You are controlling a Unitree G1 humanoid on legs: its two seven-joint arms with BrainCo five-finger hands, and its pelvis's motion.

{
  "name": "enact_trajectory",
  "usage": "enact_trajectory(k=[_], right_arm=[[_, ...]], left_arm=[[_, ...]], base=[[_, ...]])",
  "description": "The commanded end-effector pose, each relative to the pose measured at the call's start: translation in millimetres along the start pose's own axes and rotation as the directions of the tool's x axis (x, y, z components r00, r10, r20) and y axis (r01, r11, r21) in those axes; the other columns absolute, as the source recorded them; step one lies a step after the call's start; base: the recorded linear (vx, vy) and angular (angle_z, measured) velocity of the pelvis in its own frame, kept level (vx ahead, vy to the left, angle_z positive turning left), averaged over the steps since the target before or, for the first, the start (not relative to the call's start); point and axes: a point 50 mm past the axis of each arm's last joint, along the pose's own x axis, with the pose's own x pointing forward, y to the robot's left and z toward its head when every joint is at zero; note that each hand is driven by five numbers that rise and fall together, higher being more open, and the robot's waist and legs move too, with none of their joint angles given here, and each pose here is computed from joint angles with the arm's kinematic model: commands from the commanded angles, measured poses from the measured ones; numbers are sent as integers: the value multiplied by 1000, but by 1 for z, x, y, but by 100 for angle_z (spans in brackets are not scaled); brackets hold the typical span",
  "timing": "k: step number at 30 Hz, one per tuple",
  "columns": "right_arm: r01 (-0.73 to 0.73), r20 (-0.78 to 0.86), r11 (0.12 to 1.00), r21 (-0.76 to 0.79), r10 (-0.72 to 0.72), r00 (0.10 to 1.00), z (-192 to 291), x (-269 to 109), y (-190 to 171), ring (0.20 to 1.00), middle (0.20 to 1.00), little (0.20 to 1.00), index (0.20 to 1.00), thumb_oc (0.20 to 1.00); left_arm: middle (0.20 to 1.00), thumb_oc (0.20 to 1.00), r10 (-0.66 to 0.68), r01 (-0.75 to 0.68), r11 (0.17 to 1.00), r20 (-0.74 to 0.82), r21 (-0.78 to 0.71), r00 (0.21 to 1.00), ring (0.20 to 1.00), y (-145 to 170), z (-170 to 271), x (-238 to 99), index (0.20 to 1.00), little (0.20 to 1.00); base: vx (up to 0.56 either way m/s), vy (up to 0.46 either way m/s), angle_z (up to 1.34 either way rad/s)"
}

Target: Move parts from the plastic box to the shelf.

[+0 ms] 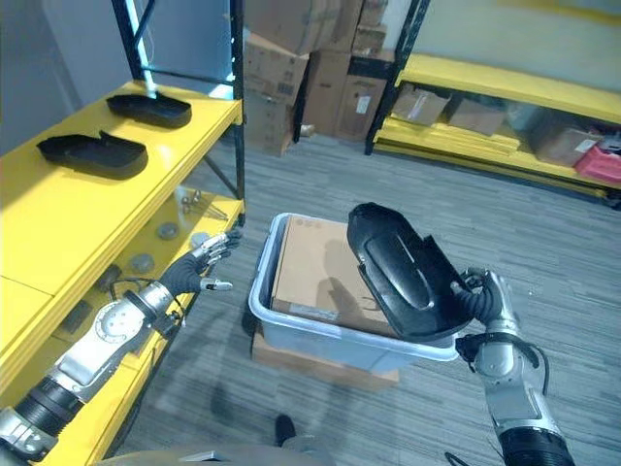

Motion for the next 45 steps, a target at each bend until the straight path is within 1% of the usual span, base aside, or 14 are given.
enact_trajectory(k=[1,3,11,17,24,26,28,32,33,35,38,39,40,45], right_arm=[[234,239,966,-107,-203,950,41,21,-55,200,200,200,200,200],[307,344,937,-166,-237,908,62,18,-65,200,200,200,200,200],[448,552,873,-196,-279,786,113,17,-71,200,200,200,200,200],[496,648,862,-104,-320,691,149,16,-66,200,200,200,200,200],[369,719,925,87,-314,619,190,4,-33,200,200,200,200,200],[259,730,944,204,-323,602,205,-6,-21,200,200,200,200,200],[219,735,946,239,-324,596,210,-10,-18,200,200,200,200,200],[93,752,940,327,-319,576,225,-22,-5,200,200,200,200,200],[-42,754,907,419,-322,572,239,-34,9,200,200,200,200,200],[-43,755,907,420,-322,571,239,-34,9,200,200,200,200,200],[-188,756,857,479,-294,586,251,-49,32,200,200,200,200,200],[-209,761,853,479,-285,583,252,-51,35,200,200,200,200,200],[-260,772,836,483,-266,577,253,-56,40,200,200,200,200,200],[-312,783,817,486,-247,571,254,-59,43,200,200,200,200,200]], left_arm=[[1000,1000,29,-29,999,2,-34,1000,1000,4,-1,5,1000,1000],[1000,1000,39,-51,983,-73,-178,997,1000,-7,-20,7,1000,1000],[1000,1000,-30,-28,936,-157,-351,987,1000,-31,-38,14,1000,1000],[1000,1000,-91,19,908,-154,-419,984,1000,-47,-35,25,1000,1000],[1000,1000,-162,89,870,-111,-486,980,1000,-70,-23,46,1000,1000],[1000,1000,-152,73,861,-116,-503,982,1000,-76,-22,55,1000,1000],[1000,1000,-139,64,857,-111,-512,984,1000,-77,-20,58,1000,1000],[1000,1000,-58,5,828,-77,-561,995,1000,-79,-11,71,1000,1000],[1000,1000,73,-69,770,-20,-634,997,1000,-77,4,82,1000,1000],[1000,1000,75,-70,770,-19,-634,997,1000,-76,4,82,1000,1000],[1000,1000,264,-182,720,22,-670,964,1000,-65,17,86,1000,1000],[837,837,289,-199,723,29,-662,957,837,-62,19,85,837,837],[200,200,350,-240,746,59,-621,935,200,-53,23,84,200,200],[200,200,451,-330,774,106,-540,886,200,-35,31,80,200,200]], base=[[25,-9,-25],[8,-1,-16],[-1,5,-5],[-17,8,-5],[-37,8,0],[-50,5,1],[-38,0,0],[-50,-10,0],[-59,-18,-1],[-39,-13,-4],[-53,-19,-7],[-38,-16,-15],[-22,-11,-22],[-8,-6,-12]])
